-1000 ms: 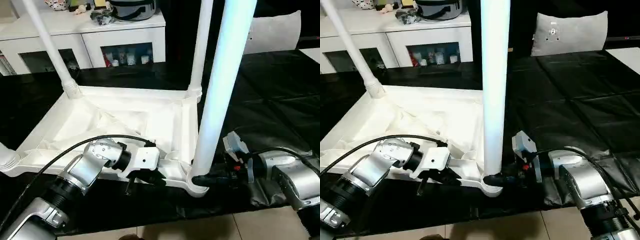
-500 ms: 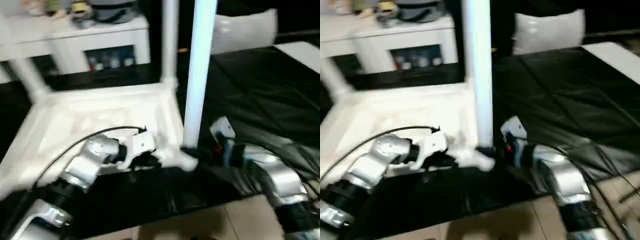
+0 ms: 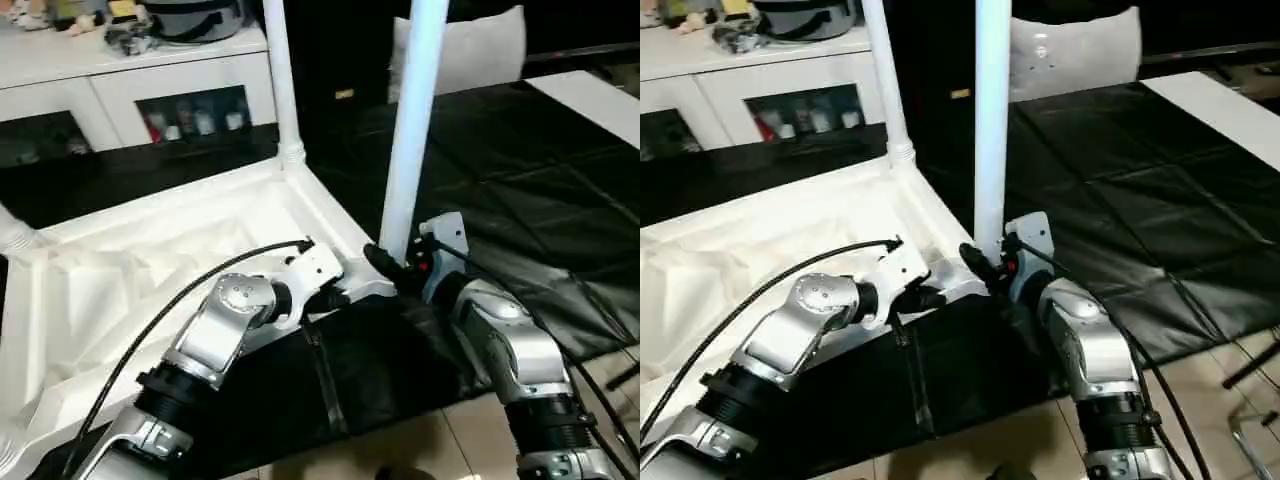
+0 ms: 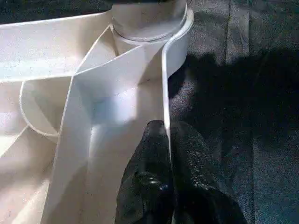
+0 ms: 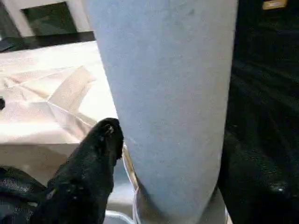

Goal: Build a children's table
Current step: Rotate leg to tighten

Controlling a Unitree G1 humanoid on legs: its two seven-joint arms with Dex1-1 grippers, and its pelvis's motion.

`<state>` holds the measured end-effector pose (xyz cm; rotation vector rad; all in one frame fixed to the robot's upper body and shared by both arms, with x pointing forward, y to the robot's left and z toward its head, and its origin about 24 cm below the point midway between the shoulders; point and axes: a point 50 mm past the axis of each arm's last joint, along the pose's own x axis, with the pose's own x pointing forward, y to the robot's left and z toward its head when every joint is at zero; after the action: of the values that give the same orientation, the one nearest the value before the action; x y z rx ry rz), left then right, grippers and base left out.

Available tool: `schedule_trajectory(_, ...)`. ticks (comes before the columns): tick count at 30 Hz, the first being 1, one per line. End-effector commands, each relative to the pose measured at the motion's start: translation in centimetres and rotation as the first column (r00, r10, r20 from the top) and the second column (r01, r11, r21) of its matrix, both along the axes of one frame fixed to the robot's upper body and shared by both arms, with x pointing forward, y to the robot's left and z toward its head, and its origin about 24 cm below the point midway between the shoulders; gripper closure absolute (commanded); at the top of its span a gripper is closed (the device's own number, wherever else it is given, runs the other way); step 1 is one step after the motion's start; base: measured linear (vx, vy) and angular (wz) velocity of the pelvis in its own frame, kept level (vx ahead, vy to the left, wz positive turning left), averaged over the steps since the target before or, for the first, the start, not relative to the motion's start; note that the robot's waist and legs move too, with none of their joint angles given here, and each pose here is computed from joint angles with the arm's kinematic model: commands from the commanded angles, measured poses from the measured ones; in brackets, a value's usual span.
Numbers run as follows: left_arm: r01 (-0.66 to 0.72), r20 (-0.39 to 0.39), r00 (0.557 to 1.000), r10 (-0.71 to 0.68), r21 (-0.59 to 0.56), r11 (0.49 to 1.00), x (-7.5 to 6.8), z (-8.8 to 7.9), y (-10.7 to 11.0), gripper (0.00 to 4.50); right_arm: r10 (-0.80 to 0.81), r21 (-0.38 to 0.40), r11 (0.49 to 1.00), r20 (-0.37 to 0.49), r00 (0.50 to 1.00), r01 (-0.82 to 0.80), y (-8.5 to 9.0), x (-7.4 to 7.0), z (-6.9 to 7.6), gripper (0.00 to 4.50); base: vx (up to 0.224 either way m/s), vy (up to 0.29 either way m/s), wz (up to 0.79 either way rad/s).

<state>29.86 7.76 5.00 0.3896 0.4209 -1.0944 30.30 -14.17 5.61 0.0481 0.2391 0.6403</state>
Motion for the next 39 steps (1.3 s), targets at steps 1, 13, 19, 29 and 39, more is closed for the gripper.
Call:
schedule_trajectory(1, 0.052, 0.055, 0.997, -0.051, -0.013, 0.999, 0.1, 1.2, -0.2, 4.50, 0.092, 0.013, 0.996, 0.008, 0.996, -0.092, 0.7, -0.6, 0.2, 1.02, 0.000, 0.000, 0.00)
schedule_trajectory(13, 0.224, 0.023, 0.974, -0.226, 0.063, 0.972, -0.4, 0.8, 2.3, 4.50, 0.301, -0.079, 0.952, 0.043, 0.953, -0.297, -3.1, -1.7, 1.9, 0.20, 0.000, 0.000, 0.00)
schedule_trajectory(19, 0.411, -0.009, 0.911, -0.412, 0.093, 0.907, -1.4, 0.7, 3.2, 4.50, 0.519, -0.064, 0.852, -0.009, 0.854, -0.519, -3.4, -3.4, 2.3, 0.20, 0.000, 0.000, 0.00)
schedule_trajectory(29, 0.611, -0.059, 0.791, -0.609, 0.122, 0.782, -2.6, 0.7, 3.5, 4.50, 0.712, -0.067, 0.692, -0.101, 0.695, -0.719, -3.3, -4.8, 1.7, 1.06, 0.000, 0.000, 0.00)
schedule_trajectory(39, 0.649, -0.077, 0.761, -0.644, 0.103, 0.754, -3.0, 0.7, 3.6, 4.50, 0.777, 0.014, 0.621, -0.144, 0.613, -0.784, -2.6, -5.8, 1.2, 1.81, 0.000, 0.000, 0.00)
